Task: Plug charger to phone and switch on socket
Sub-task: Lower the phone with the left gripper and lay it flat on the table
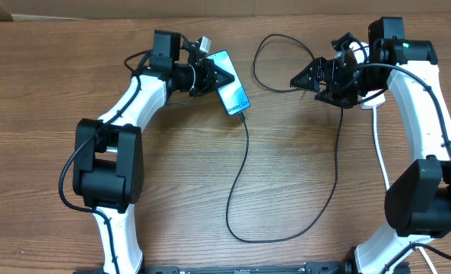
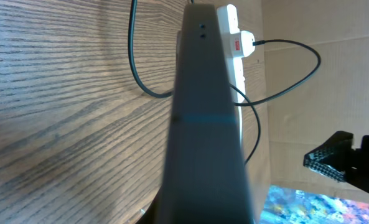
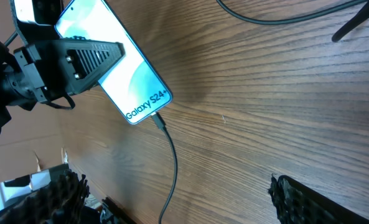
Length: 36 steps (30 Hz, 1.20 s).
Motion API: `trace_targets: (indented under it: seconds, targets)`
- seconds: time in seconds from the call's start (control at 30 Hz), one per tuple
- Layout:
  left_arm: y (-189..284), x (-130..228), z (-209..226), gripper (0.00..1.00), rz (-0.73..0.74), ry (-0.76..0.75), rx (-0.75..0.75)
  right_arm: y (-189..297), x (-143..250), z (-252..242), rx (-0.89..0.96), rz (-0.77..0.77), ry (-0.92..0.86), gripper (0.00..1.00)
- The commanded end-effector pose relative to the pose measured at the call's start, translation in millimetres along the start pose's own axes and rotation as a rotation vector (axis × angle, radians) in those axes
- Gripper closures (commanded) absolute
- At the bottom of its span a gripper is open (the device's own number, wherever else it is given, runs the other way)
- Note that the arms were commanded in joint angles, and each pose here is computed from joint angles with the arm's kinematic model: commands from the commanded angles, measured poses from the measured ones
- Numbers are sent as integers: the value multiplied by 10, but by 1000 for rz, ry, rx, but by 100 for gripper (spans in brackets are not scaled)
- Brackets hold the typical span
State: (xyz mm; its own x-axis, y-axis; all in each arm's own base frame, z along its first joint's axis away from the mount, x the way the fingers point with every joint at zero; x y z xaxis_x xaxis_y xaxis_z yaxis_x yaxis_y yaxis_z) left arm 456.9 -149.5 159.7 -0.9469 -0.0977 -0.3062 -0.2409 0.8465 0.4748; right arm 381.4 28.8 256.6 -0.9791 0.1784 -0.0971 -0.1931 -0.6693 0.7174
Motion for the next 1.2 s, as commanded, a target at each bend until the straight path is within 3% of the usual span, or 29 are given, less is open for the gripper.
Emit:
trace_targets:
  seconds: [0.0, 0.27, 0.67, 1.07, 1.1, 1.17]
  targets:
    - [-150, 26, 73, 96, 22, -29, 4, 85, -19, 83, -6, -32, 26, 4]
    - [-466, 57, 322, 96, 164, 172, 336, 84, -18, 82, -6, -31, 25, 4]
    - [-649, 150, 722, 96, 137, 276, 241, 83, 0, 78, -4, -21, 16, 3]
    - [-676, 126, 797, 96, 76, 250, 165, 83, 6, 77, -4, -18, 13, 3]
    - [-677, 123, 802, 93, 72, 250, 159, 83, 8, 77, -3, -16, 12, 3]
    - [-678, 117, 811, 72, 62, 251, 147, 83, 10, 76, -3, -15, 11, 3]
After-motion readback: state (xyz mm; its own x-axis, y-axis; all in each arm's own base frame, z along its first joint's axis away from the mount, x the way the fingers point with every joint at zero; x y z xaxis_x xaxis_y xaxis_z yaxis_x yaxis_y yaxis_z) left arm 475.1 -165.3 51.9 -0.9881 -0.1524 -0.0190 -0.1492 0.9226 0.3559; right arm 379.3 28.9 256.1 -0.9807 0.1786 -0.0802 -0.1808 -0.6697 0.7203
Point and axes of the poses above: each gripper's point midway between its finger pads, its own y axis back along the fingers, its own z axis along the line the jaws close on, x = y × z, the point moved 10 cm from there along y, back along the fingers, and after that the axes turned 4 degrees about -y, right-handed, at the moved point
